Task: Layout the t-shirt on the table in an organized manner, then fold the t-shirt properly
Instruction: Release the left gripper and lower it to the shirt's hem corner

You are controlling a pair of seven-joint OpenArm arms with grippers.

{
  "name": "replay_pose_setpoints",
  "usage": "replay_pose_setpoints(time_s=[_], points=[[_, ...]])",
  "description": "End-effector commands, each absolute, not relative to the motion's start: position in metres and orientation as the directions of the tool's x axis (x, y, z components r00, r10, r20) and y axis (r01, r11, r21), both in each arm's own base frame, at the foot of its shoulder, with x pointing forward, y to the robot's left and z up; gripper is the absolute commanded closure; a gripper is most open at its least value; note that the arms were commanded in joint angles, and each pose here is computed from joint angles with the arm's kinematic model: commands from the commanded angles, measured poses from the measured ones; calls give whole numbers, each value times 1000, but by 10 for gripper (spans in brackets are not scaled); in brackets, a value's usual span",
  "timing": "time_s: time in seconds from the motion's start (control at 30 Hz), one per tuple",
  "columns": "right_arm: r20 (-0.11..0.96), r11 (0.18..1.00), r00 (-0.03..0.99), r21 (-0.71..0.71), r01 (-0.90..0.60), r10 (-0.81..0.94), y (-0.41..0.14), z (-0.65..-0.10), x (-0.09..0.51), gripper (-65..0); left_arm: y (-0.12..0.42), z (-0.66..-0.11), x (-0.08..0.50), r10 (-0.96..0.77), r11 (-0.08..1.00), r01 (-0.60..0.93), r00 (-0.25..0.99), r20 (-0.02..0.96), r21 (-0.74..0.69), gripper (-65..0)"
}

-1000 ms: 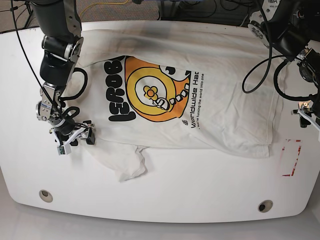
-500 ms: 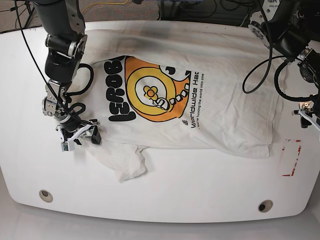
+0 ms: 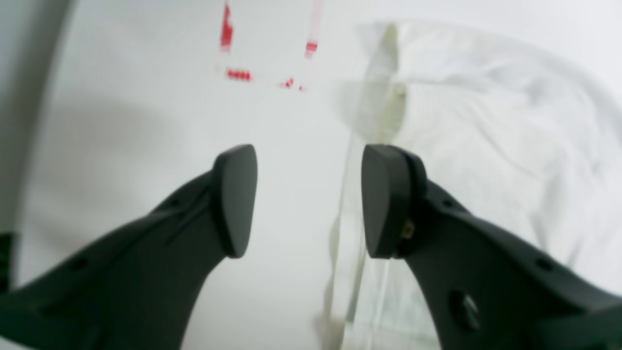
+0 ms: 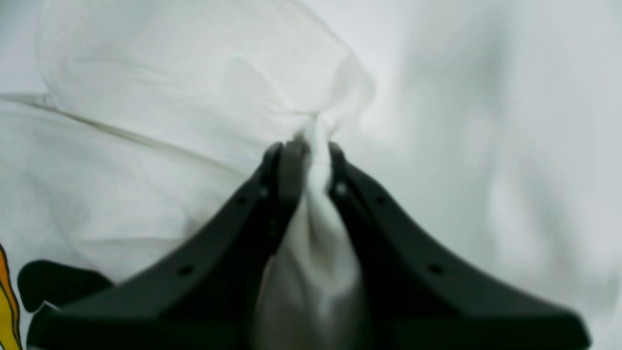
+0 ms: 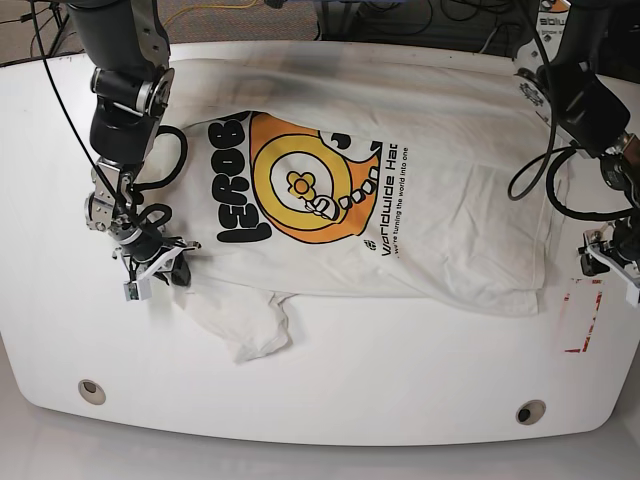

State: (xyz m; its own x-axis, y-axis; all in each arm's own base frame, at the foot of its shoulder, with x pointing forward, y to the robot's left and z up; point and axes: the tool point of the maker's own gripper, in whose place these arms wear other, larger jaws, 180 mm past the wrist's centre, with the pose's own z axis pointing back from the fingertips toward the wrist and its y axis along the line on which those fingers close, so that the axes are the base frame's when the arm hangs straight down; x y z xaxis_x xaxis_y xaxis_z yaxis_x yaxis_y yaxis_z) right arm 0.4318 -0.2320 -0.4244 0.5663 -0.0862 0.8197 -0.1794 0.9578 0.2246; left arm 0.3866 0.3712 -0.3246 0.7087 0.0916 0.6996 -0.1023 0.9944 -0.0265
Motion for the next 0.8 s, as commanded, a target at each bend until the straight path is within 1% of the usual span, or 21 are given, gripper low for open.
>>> replay_pose_setpoints(time_s=[0.0,0.17,0.5,0.57,0.7,0.77], points=[[834,961,547,200,-189,-66,-239,-412,440,-65,372,-311,413,98,995,-79,649,754,-62,-313],[835,961,546,203,-188,-70,-239,-412,441,-63,370,-327,432,177,984,-98,620,764,-148,-313],[834,961,547,204,-187,-70,-239,-413,440,-63,362,-353,453,350,933,-140,562,750,-331,-317],[835,961,546,203,-188,-69,-239,-412,440,-63,362,-354,456,372,924,-144,555,743,-355,-346],[835,961,546,203,-188,-69,-239,-412,440,-63,357,-352,461,390,915,-140,552,737,-379,-428],[835,961,546,204,-188,-70,-238,-412,440,-63,354,-352,463,391,914,-136,550,738,-383,-443]])
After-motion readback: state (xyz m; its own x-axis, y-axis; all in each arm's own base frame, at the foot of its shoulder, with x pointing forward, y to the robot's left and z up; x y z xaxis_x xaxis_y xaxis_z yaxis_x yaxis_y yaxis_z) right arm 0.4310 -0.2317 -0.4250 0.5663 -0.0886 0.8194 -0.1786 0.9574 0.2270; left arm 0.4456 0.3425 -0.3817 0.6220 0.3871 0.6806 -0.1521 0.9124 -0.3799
